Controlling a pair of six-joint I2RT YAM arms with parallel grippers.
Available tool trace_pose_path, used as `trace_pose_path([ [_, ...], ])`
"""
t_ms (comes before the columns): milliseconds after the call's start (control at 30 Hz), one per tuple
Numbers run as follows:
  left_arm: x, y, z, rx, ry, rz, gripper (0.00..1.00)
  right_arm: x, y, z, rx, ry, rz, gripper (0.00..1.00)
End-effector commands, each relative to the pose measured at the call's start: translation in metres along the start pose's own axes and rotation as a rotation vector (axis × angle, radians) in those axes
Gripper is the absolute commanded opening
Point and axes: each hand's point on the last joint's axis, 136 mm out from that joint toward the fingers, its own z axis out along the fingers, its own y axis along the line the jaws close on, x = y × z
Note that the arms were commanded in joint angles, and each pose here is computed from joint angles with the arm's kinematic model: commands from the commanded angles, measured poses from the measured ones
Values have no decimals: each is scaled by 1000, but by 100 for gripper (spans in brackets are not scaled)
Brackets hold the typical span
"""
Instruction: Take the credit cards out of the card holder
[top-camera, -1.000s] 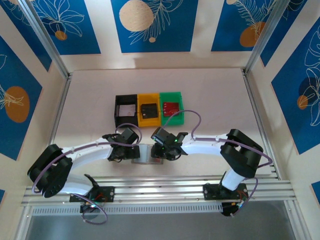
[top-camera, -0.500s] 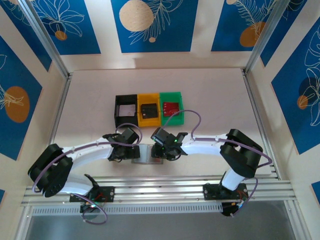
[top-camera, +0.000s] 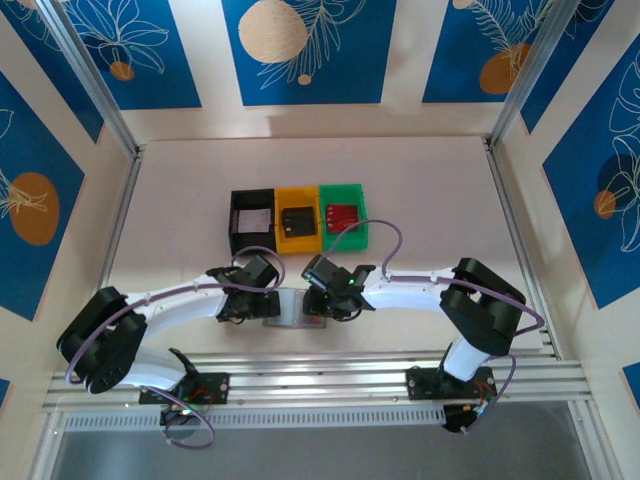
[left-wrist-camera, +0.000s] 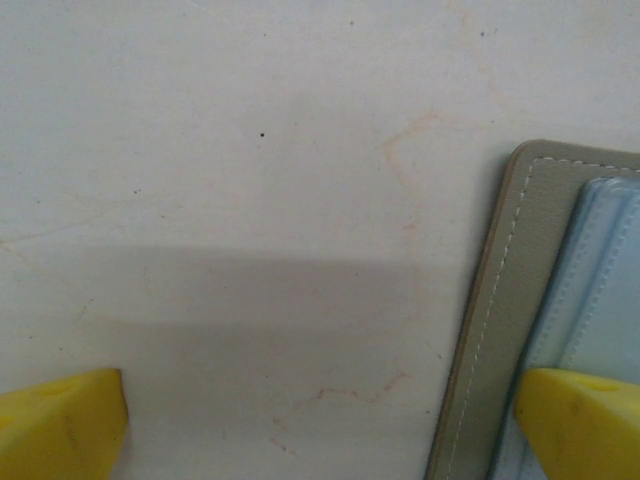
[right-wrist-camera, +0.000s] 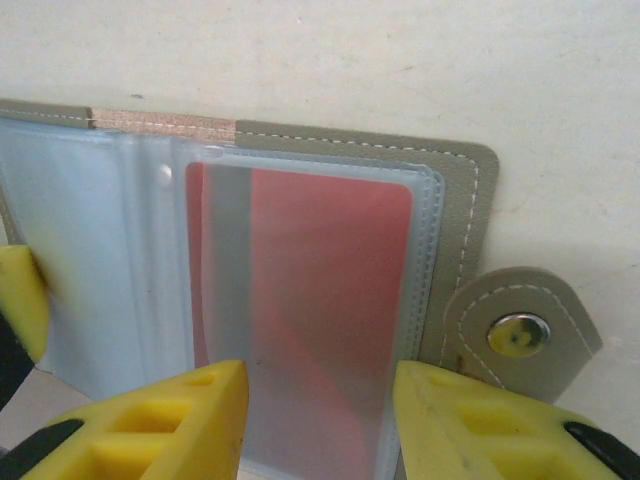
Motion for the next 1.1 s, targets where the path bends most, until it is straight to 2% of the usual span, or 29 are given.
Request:
trace_pose_path([
  [0,47,-29,29,144,195,21,100,6,-12,9,44,14,6,44],
  [200,48,-31,29,145,198,27,100,8,-4,10,1,29,-1,44],
  [567,46,-33,28,145,199,37,100,-1,-17,-1,65,-18,14,44],
  [1067,46,-35,27,141,203,46,100,-6,-15,-6,54,-11,-5,43],
])
